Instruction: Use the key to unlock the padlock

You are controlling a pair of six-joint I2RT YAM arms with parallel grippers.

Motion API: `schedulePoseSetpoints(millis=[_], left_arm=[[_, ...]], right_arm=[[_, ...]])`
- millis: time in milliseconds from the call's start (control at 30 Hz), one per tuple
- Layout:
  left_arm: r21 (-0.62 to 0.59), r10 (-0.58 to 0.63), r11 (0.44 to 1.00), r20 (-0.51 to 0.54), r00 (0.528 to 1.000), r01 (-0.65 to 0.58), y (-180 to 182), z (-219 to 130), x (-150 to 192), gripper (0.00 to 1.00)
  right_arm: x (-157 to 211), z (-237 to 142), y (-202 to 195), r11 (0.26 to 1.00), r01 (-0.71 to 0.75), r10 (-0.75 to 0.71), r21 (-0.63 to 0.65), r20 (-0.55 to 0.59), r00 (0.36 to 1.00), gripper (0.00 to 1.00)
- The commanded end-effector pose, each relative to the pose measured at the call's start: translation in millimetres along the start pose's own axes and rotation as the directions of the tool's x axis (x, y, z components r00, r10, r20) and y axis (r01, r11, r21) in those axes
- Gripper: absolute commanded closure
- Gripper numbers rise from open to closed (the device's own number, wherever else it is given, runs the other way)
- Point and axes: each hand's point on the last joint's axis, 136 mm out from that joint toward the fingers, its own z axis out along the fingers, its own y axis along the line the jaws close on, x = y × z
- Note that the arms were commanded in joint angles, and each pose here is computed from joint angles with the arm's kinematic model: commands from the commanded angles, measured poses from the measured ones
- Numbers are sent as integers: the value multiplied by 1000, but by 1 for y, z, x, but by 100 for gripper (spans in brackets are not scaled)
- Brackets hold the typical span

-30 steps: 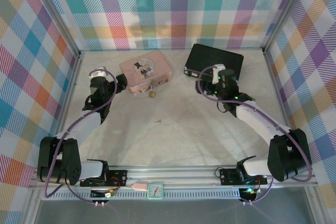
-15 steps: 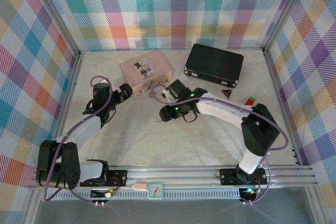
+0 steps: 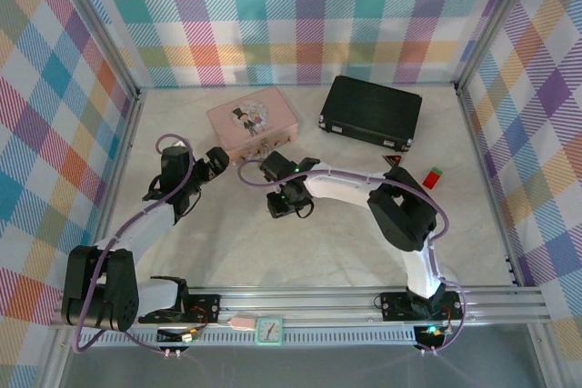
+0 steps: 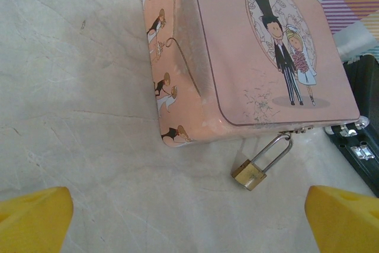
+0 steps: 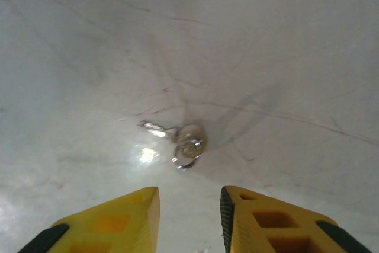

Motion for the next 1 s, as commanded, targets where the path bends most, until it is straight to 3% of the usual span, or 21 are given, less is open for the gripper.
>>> schedulePoseSetpoints(millis=[0,167,500,633,833,967], left_arm=[[25,-4,1000,9,1000,4,-5,-6,1,0],[38,-12,999,8,1000,12,-7,-6,1,0],[50,-15,999,11,1000,15,-10,-6,-1,0],[60,-20,998,9,1000,20,-13,-7,-1,0],[103,-54,993,-1,999,54,-22,-8,-1,0],[176,-128,975,-33,991,132,-38,-10,7,0]], right_arm=[[-11,3,2,998,-56,56,14,31,998,69],[-13,11,14,995,-83,85,-48,24,996,69],[-15,21,8,994,-107,107,-12,23,994,70],[-13,26,2,991,-129,129,19,19,992,76],[-11,19,-1,988,-156,155,14,39,987,99],[-17,-8,-3,982,-186,189,-40,131,973,100]])
